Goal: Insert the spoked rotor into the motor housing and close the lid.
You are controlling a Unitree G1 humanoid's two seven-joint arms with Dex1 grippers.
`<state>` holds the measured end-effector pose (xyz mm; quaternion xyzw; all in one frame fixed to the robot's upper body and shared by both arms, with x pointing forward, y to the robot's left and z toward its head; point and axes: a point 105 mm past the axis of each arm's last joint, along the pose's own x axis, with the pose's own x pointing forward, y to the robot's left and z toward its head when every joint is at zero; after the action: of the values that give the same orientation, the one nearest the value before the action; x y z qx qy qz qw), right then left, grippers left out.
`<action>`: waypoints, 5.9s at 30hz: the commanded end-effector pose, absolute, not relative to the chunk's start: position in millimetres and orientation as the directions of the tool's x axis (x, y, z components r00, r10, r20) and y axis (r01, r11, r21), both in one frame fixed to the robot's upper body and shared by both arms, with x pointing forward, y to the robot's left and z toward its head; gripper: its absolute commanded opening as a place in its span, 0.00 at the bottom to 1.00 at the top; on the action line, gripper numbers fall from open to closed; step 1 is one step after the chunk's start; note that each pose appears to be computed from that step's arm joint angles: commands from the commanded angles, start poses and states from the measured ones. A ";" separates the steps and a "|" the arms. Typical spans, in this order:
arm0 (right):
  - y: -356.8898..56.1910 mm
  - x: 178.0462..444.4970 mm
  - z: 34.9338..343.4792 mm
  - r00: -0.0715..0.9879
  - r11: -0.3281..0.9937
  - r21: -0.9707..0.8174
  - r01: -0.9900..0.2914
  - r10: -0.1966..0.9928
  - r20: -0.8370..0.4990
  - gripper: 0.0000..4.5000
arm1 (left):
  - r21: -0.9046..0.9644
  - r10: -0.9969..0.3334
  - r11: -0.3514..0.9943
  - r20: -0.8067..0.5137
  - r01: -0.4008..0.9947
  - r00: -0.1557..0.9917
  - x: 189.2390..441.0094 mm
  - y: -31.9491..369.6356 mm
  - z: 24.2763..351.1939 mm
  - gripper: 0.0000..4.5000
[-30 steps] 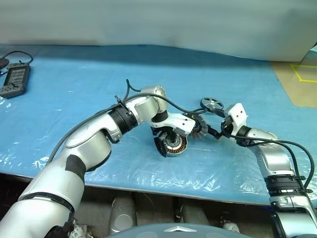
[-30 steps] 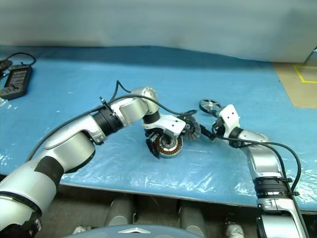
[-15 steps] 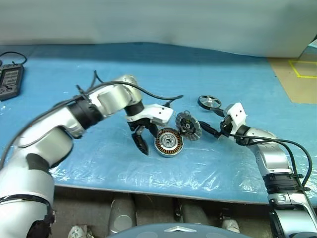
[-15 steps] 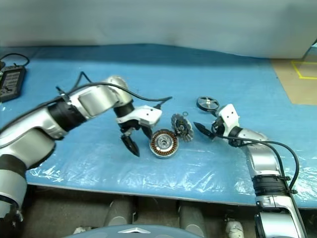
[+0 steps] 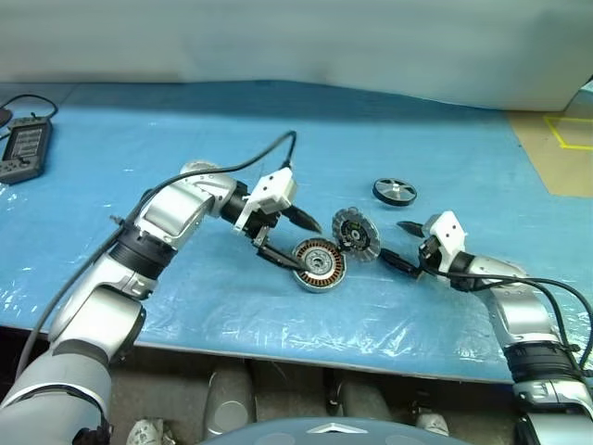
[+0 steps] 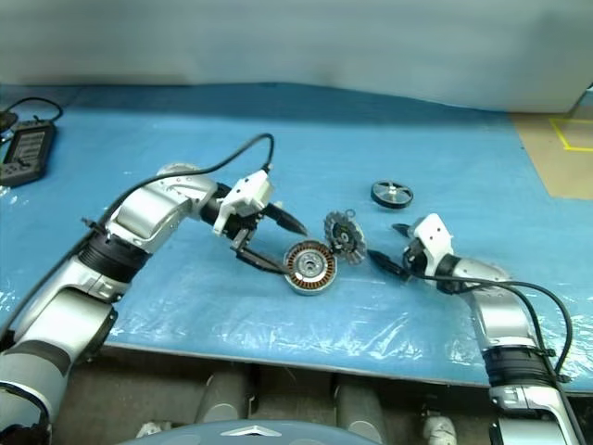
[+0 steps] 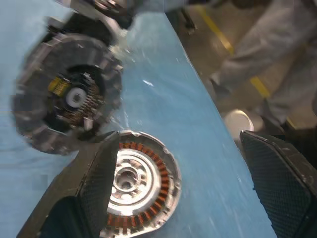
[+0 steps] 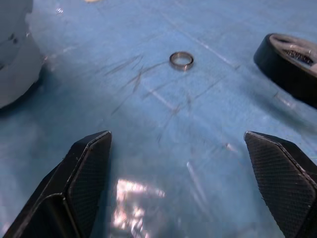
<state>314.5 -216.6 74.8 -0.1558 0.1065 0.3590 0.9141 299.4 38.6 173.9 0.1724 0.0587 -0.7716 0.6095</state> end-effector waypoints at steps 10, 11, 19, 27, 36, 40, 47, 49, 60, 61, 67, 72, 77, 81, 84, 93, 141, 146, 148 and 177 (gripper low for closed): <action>-225.0 240.6 120.1 0.475 0.414 -0.240 -0.878 0.698 -0.535 1.00 | 0.151 -0.985 -0.008 -0.173 0.989 0.018 287.2 50.1 131.7 0.90; -222.7 231.6 119.4 0.433 0.380 -0.217 -0.899 0.703 -0.565 1.00 | 0.149 -0.984 -0.007 -0.175 0.989 0.020 284.7 51.5 129.1 0.90; -192.7 197.1 116.8 0.185 0.115 -0.148 -0.982 0.729 -0.659 1.00 | 0.198 -0.988 0.048 -0.132 0.979 0.075 280.8 75.2 136.2 0.90; -164.1 227.2 102.1 0.152 -0.092 -0.298 -0.950 0.698 -0.700 1.00 | 0.266 -0.968 0.103 -0.195 0.959 0.158 286.4 88.4 103.9 0.90; -128.5 274.0 129.5 0.191 -0.132 -0.428 -0.894 0.752 -0.631 1.00 | 0.322 -0.979 0.132 -0.103 0.938 0.173 284.0 89.9 96.9 0.90; -116.8 273.7 144.3 0.171 -0.149 -0.440 -0.886 0.775 -0.609 1.00 | 0.321 -0.978 0.136 -0.110 0.937 0.180 283.9 91.8 93.5 0.90; -123.7 281.9 139.5 0.222 -0.087 -0.428 -0.900 0.753 -0.620 1.00 | 0.298 -0.978 0.156 -0.084 0.942 0.189 286.4 90.1 99.6 0.90; -126.9 285.4 137.1 0.246 -0.060 -0.429 -0.901 0.745 -0.621 1.00 | 0.299 -0.978 0.158 -0.086 0.941 0.191 287.7 90.6 100.8 0.90; -166.3 286.1 123.5 0.331 0.050 -0.397 -0.916 0.653 -0.681 1.00 | 0.284 -0.981 0.152 -0.071 0.947 0.179 289.7 92.1 109.9 0.90; -170.2 291.6 126.0 0.364 0.075 -0.418 -0.905 0.644 -0.673 1.00 | 0.285 -0.981 0.153 -0.070 0.946 0.180 290.2 91.9 110.3 0.90; -193.4 339.7 138.6 0.580 0.343 -0.483 -0.806 0.625 -0.523 1.00 | 0.286 -0.982 0.158 -0.055 0.945 0.180 290.0 86.2 112.9 0.90; -214.3 369.4 128.9 0.696 0.522 -0.463 -0.717 0.579 -0.426 1.00 | 0.290 -0.979 0.174 -0.050 0.941 0.196 291.7 86.5 113.5 0.90; -202.0 380.2 129.2 0.697 0.568 -0.410 -0.714 0.634 -0.335 1.00 | 0.293 -0.978 0.183 -0.046 0.938 0.205 292.8 90.1 115.6 0.90; -187.6 382.5 124.4 0.676 0.565 -0.380 -0.732 0.669 -0.309 1.00 | 0.298 -0.974 0.194 -0.053 0.935 0.219 293.9 94.2 114.6 0.90; -175.6 379.4 122.2 0.650 0.560 -0.339 -0.756 0.705 -0.285 1.00 | 0.298 -0.972 0.201 -0.057 0.933 0.228 293.6 96.7 113.2 0.90; -162.2 379.9 106.1 0.640 0.605 -0.206 -0.769 0.726 -0.253 1.00 | 0.291 -0.967 0.217 -0.068 0.932 0.246 291.7 100.6 105.5 0.90; -161.9 380.6 63.3 0.657 0.673 -0.052 -0.738 0.698 -0.283 0.12 | 0.285 -0.957 0.248 -0.075 0.926 0.280 290.3 106.3 95.6 0.90; -173.5 344.3 68.5 0.584 0.597 -0.067 -0.799 0.746 -0.319 0.12 | 0.280 -0.959 0.246 -0.071 0.928 0.275 289.0 107.9 93.8 0.90; -176.4 329.5 68.7 0.551 0.565 -0.072 -0.822 0.759 -0.347 0.12 | 0.278 -0.959 0.244 -0.070 0.929 0.273 288.5 108.2 93.0 0.90; -91.2 283.6 118.1 0.211 0.177 -0.129 -0.976 0.920 -0.330 0.12 | 0.265 -0.963 0.240 -0.057 0.934 0.264 284.1 102.3 92.6 0.90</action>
<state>283.4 -96.7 112.3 -0.1516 0.1053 0.6170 0.7650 285.3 103.9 83.6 0.1207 -0.0391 -0.6038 0.7870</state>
